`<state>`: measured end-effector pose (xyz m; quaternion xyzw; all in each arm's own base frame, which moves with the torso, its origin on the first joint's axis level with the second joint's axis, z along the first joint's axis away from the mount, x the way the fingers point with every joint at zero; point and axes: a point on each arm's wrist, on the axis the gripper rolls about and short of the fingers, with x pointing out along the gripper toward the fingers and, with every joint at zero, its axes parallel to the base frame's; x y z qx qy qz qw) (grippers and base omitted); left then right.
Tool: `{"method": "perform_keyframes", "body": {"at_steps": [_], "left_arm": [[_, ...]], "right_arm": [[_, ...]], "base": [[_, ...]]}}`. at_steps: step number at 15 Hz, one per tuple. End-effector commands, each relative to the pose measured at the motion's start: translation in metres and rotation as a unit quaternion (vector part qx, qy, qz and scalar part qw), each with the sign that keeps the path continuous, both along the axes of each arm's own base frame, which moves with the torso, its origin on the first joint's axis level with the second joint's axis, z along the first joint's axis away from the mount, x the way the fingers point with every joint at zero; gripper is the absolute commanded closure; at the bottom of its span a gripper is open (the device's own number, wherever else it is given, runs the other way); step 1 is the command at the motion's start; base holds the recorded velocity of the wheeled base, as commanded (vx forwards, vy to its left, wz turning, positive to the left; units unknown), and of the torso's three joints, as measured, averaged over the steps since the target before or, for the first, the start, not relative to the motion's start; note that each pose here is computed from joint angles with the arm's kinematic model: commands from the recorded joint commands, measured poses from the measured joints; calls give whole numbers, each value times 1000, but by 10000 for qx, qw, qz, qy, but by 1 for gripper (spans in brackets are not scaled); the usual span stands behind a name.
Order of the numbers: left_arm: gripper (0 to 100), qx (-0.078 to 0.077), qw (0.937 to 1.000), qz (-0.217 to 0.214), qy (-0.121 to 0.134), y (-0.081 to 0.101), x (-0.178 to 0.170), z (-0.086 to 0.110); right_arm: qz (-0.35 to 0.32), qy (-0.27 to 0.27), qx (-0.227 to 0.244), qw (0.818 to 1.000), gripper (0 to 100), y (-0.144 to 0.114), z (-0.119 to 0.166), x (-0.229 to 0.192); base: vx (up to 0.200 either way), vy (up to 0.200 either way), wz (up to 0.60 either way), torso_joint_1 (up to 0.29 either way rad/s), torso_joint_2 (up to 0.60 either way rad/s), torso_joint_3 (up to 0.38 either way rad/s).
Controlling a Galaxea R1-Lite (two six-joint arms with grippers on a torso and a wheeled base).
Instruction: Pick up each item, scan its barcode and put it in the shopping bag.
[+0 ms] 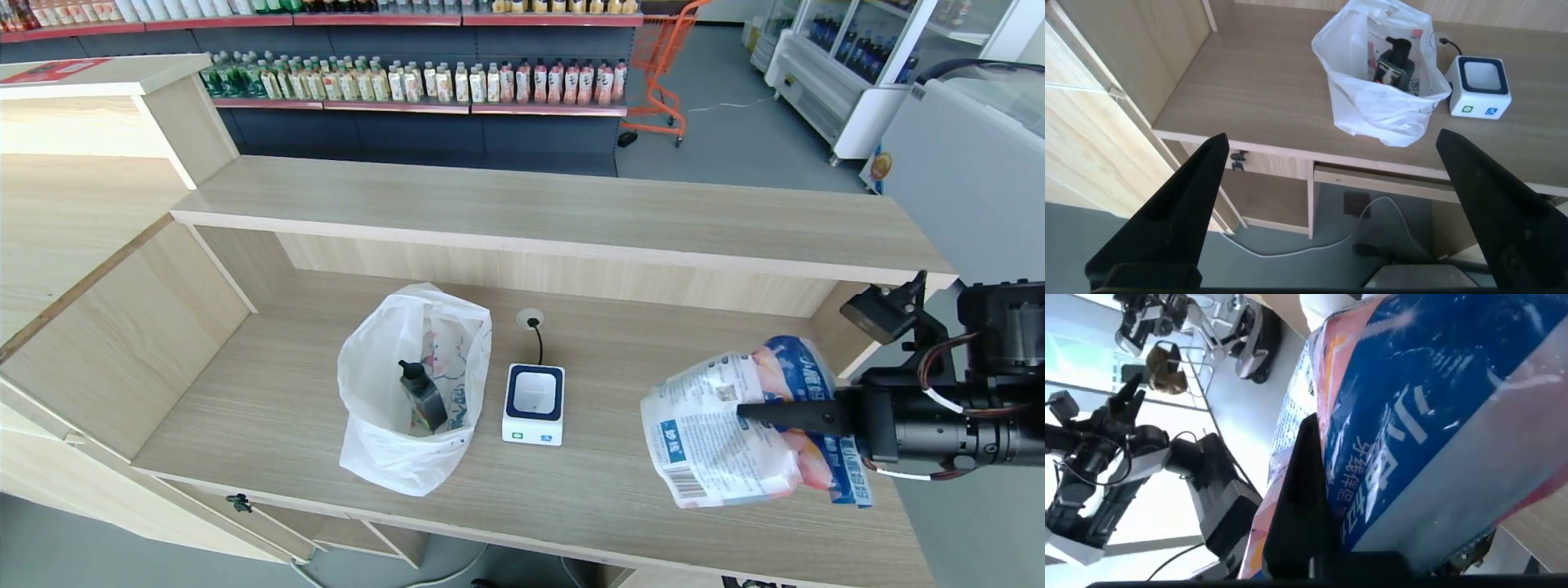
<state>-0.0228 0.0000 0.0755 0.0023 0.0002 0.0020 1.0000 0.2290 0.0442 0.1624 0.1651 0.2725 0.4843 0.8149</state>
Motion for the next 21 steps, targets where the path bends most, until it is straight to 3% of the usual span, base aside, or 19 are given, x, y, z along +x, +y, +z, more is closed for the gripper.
{"method": "perform_keyframes", "body": {"at_steps": [1,4,7,10,14,16,21], "left_arm": [[0,0,10000,3,-2,0,0,0],[0,0,10000,3,-2,0,0,0],[0,0,10000,3,-2,0,0,0],[0,0,10000,3,-2,0,0,0],[0,0,10000,3,-2,0,0,0],[0,0,10000,3,-2,0,0,0],[0,0,10000,3,-2,0,0,0]], "right_arm": [[609,-495,-169,9968,100,17,1,-23],[1051,-655,-166,9922,100,33,3,-30],[1056,-758,-110,9915,100,32,11,-36],[1009,-61,110,9948,100,36,9,-49],[1040,451,-14,9936,100,35,-8,-59],[1115,163,19,9936,100,36,1,-64],[714,292,-114,9970,100,32,-2,-59]], "base": [[0,0,0,0,0,0],[0,0,0,0,0,0],[0,0,0,0,0,0],[0,0,0,0,0,0],[0,0,0,0,0,0],[0,0,0,0,0,0],[0,0,0,0,0,0]]}}
